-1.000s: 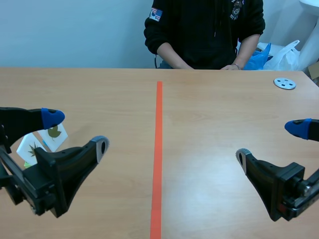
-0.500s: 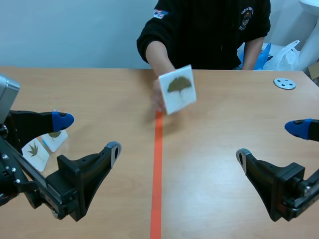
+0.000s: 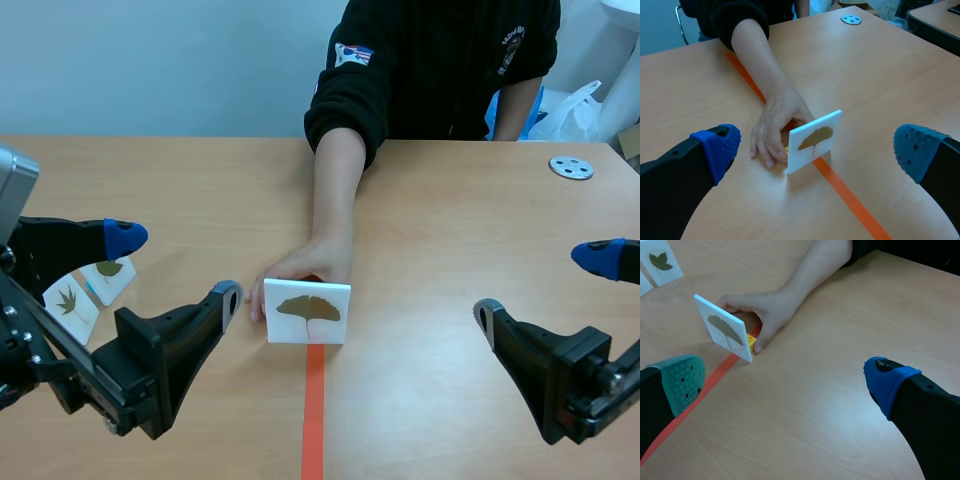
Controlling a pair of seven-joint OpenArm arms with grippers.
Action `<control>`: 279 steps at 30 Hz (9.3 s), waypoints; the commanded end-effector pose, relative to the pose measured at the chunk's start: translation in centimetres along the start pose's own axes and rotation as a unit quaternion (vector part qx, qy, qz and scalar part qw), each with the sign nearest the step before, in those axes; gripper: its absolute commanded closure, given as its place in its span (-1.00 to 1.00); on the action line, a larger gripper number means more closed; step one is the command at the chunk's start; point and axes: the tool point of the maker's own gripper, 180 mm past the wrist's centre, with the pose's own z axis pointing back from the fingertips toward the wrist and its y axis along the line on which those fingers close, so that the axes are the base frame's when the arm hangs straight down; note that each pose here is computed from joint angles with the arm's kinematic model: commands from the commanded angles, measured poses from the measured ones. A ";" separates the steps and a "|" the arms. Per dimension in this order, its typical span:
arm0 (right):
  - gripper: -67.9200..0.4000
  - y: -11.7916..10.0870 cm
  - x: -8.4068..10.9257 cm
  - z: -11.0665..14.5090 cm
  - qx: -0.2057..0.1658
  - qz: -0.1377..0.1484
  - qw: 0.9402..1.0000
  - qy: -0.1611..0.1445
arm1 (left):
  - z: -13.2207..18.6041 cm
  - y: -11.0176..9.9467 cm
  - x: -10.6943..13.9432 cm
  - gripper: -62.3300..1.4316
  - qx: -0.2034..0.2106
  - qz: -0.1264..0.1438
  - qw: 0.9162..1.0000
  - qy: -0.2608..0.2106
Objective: Sort the leaf by its shape. The table is split by an orange tape line. A compound leaf with several leaflets goes to the left side, a simple leaf with one blade goes to the right side. Return to the home posture when a red brick is placed on the table.
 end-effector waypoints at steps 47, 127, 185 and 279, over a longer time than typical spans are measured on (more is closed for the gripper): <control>-1.00 -0.6 0.2 -0.1 -0.007 0.004 1.000 0.004 | -12.1 1.0 -11.9 -1.00 -0.102 -0.075 0.992 0.018; -1.00 -0.6 0.1 -0.1 -0.007 0.004 1.000 0.005 | -0.3 7.2 -7.0 0.78 0.146 0.061 0.987 -0.002; -1.00 -0.6 0.2 -0.1 -0.007 0.004 1.000 0.003 | 7.3 14.4 -7.7 -0.84 0.372 0.045 0.920 -0.113; -1.00 3.2 -4.5 -8.6 0.101 0.038 0.994 0.037 | 2.1 -1.3 -3.4 -1.00 0.010 0.019 0.999 0.041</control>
